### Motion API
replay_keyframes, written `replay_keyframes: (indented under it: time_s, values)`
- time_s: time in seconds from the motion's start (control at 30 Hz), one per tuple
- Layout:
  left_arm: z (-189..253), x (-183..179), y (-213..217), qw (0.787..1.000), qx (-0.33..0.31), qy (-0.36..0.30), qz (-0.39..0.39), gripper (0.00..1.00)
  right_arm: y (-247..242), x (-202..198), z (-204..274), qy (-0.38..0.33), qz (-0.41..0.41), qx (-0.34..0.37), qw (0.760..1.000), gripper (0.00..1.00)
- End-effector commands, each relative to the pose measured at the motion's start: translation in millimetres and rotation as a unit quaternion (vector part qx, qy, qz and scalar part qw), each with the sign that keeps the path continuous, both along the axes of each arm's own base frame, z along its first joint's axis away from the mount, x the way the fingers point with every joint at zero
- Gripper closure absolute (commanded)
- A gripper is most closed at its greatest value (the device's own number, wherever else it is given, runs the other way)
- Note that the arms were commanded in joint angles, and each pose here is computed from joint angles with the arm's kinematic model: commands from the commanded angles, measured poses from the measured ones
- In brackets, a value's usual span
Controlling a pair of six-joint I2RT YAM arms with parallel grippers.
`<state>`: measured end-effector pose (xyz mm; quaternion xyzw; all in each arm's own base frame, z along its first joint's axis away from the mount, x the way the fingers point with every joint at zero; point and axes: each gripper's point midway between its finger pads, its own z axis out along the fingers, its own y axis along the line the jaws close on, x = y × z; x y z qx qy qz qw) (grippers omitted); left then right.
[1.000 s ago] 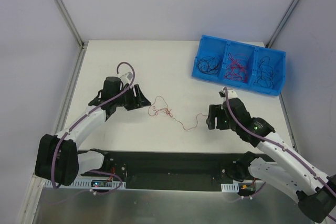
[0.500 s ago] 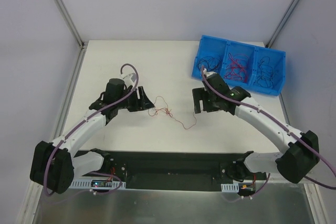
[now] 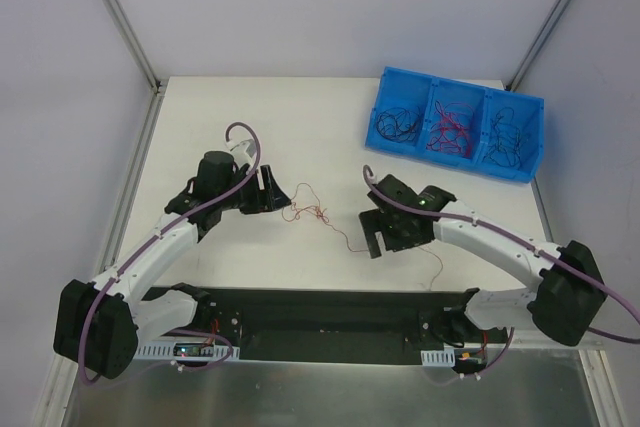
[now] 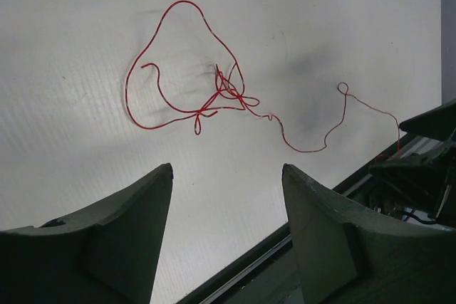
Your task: Untangle the cables
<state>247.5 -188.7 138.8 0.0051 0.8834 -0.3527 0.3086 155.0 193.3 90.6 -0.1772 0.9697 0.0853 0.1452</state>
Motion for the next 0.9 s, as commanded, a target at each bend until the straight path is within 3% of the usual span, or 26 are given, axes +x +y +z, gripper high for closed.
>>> replay_keyframes:
  time_s: [0.0,0.07,0.17,0.2,0.3,0.37,0.57,0.8,0.87]
  values:
    - [14.2,5.4,-1.2,1.0,0.003,-0.025,-0.007,0.37,-101.3,6.4,22.6,-0.072,-0.117,-0.157,0.978,0.05]
    - [15.5,6.5,-1.9,1.0,0.002,-0.025,-0.007,0.37,-98.0,17.7,37.9,-0.103,-0.117,-0.134,0.979,0.04]
    - [18.3,7.7,-5.7,1.0,-0.004,-0.022,-0.014,0.38,-30.4,32.8,54.4,-0.126,-0.021,0.026,0.991,0.05]
    - [18.1,7.1,-7.5,1.0,-0.007,-0.017,-0.019,0.38,4.0,33.4,59.0,-0.125,0.024,0.104,0.986,0.07]
    - [22.2,5.7,-11.3,0.999,-0.018,-0.013,-0.025,0.41,72.7,44.3,65.0,-0.124,0.096,0.239,0.958,0.12]
    - [24.9,2.2,-12.9,0.999,-0.026,-0.012,-0.03,0.42,104.1,53.6,56.1,-0.098,0.118,0.273,0.95,0.18]
    - [26.2,-14.9,-11.6,0.998,-0.038,-0.006,-0.039,0.41,141.6,81.3,11.8,-0.066,0.13,0.269,0.952,0.26]
    - [23.4,-24.0,-12.5,0.998,-0.043,0.006,-0.051,0.44,135.4,88.5,-32.1,-0.021,0.102,0.2,0.974,0.33]
    - [24.4,-22.2,-13.4,0.998,-0.044,0.007,-0.051,0.47,137.1,87.1,-36.6,-0.009,0.104,0.195,0.975,0.39]
